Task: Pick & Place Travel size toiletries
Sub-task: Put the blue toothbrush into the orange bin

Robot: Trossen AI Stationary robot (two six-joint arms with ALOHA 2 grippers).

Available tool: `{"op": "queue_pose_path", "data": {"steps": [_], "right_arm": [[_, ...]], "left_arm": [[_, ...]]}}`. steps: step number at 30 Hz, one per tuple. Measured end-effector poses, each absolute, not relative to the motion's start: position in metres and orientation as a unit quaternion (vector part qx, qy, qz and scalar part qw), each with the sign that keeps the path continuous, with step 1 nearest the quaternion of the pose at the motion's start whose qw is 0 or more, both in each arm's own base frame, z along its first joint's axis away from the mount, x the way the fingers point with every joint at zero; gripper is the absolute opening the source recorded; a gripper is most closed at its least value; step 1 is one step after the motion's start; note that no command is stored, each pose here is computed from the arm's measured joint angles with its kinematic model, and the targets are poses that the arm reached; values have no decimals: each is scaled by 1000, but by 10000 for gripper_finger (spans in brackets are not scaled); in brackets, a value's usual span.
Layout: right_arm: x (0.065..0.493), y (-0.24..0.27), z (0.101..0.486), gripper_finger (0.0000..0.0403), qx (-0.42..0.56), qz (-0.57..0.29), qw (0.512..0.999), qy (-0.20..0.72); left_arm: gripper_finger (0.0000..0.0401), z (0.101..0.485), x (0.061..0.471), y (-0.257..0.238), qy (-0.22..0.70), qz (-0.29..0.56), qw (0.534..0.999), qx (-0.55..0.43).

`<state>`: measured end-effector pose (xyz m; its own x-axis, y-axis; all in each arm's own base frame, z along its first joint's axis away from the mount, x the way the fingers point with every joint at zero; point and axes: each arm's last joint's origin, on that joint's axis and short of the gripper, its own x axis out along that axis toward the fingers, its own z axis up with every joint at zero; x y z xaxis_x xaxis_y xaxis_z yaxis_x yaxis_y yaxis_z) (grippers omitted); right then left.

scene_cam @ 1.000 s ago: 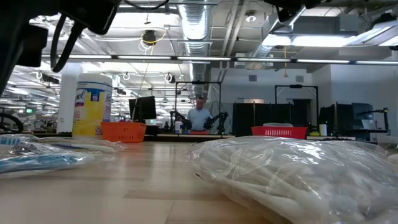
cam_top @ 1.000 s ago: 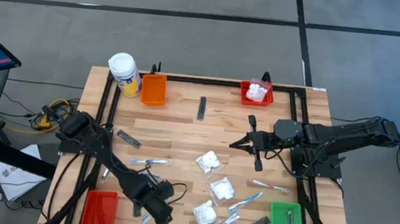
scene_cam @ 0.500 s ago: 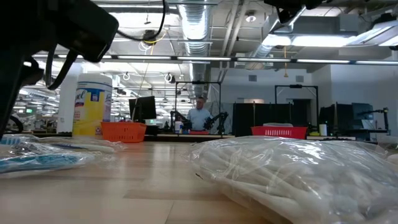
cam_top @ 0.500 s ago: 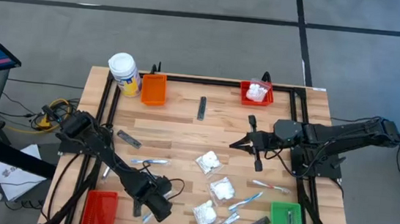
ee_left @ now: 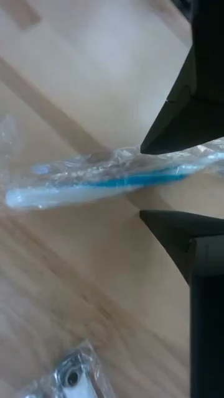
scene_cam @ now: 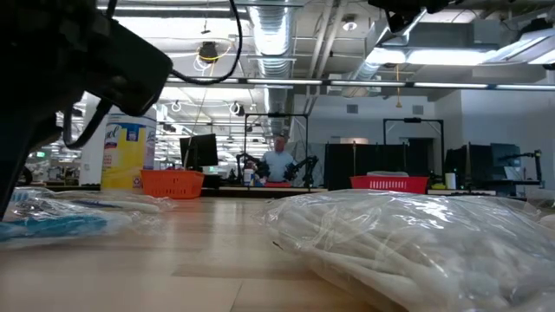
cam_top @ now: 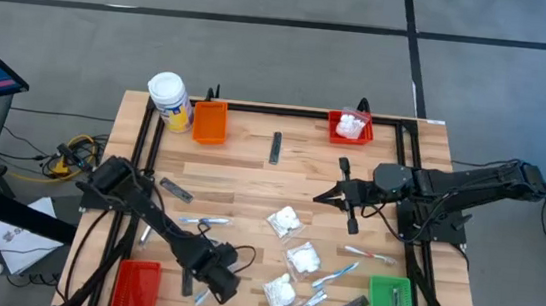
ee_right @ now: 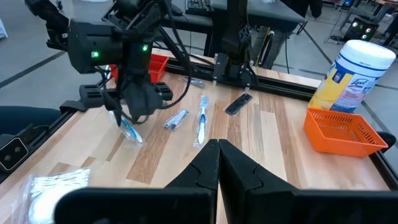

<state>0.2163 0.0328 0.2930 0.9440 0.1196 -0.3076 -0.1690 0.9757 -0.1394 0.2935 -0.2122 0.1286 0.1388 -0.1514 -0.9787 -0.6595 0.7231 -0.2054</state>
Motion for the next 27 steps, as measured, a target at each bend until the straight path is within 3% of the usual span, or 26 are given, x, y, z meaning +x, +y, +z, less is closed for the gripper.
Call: {"op": "queue_pose_path", "data": {"steps": [6, 13, 15, 19, 23, 27], "right_arm": [[216, 33, 293, 1, -82, 73, 982, 151], [216, 33, 293, 1, -82, 74, 982, 151], [216, 33, 293, 1, -82, 74, 982, 151], [216, 33, 293, 1, -82, 74, 982, 152], [216, 33, 293, 1, -83, 74, 982, 152], [216, 33, 292, 1, -83, 74, 982, 154]], "left_arm": [[134, 123, 294, -211, 641, 196, 671, -317], [19, 124, 291, -206, 648, 200, 670, -302], [16, 127, 291, -206, 646, 198, 672, -303], [9, 147, 288, -205, 617, 184, 706, -294], [8, 202, 282, -196, 536, 161, 774, -298], [8, 241, 266, -175, 455, 194, 836, -239]]}}
